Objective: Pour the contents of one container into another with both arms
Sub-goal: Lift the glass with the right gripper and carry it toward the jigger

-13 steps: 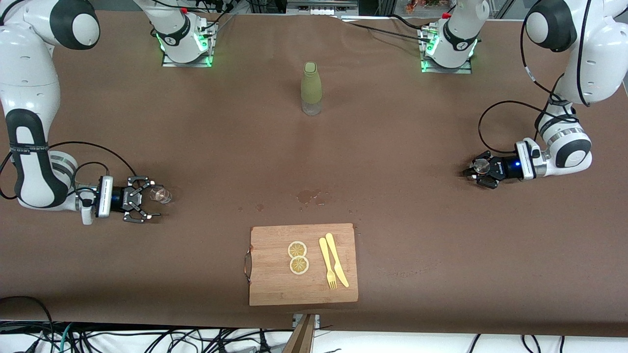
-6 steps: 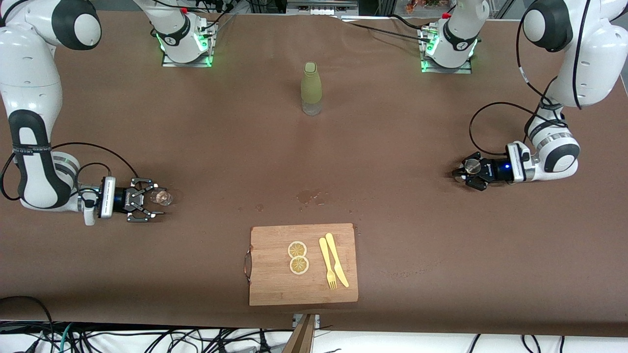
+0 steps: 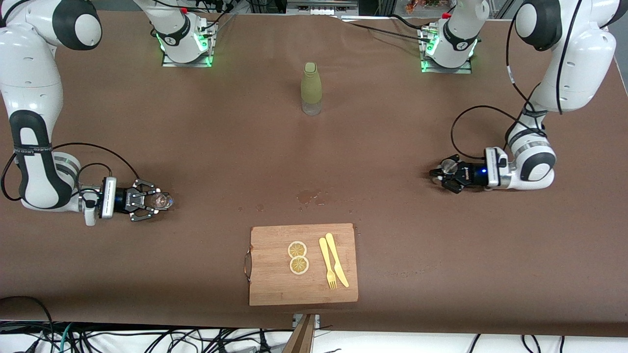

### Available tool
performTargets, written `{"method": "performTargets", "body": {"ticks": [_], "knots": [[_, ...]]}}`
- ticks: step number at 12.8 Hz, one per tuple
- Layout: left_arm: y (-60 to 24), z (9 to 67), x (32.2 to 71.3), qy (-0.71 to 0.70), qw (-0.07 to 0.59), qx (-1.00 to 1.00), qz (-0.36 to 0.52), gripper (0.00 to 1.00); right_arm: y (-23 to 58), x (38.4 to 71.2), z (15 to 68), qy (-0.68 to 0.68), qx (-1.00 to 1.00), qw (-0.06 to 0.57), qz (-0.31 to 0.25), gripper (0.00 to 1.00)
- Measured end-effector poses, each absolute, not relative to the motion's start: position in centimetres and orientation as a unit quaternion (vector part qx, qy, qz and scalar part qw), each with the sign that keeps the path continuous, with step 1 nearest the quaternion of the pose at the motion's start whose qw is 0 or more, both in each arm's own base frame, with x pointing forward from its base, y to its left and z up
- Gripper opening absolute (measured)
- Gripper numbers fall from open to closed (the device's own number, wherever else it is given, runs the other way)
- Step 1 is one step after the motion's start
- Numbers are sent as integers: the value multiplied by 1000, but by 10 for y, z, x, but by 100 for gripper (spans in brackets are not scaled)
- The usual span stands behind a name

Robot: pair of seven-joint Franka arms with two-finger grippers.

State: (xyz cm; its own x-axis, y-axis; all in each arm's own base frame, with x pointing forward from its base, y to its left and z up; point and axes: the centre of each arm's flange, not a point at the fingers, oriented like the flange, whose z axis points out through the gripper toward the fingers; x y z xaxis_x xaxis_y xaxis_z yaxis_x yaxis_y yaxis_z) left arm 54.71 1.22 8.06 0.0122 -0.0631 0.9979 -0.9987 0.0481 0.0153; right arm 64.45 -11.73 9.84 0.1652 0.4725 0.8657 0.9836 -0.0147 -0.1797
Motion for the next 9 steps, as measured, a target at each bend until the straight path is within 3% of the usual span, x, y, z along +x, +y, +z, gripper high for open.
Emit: {"method": "performTargets", "body": {"ticks": [5,9], "knots": [[-75,91,571,-528,497,489,484,8,-90,654,104,-557,-651,427,-289,49],[-124,99,582,-510,496,503,491,8,-52,684,140,-542,-669,433,-266,49]]}}
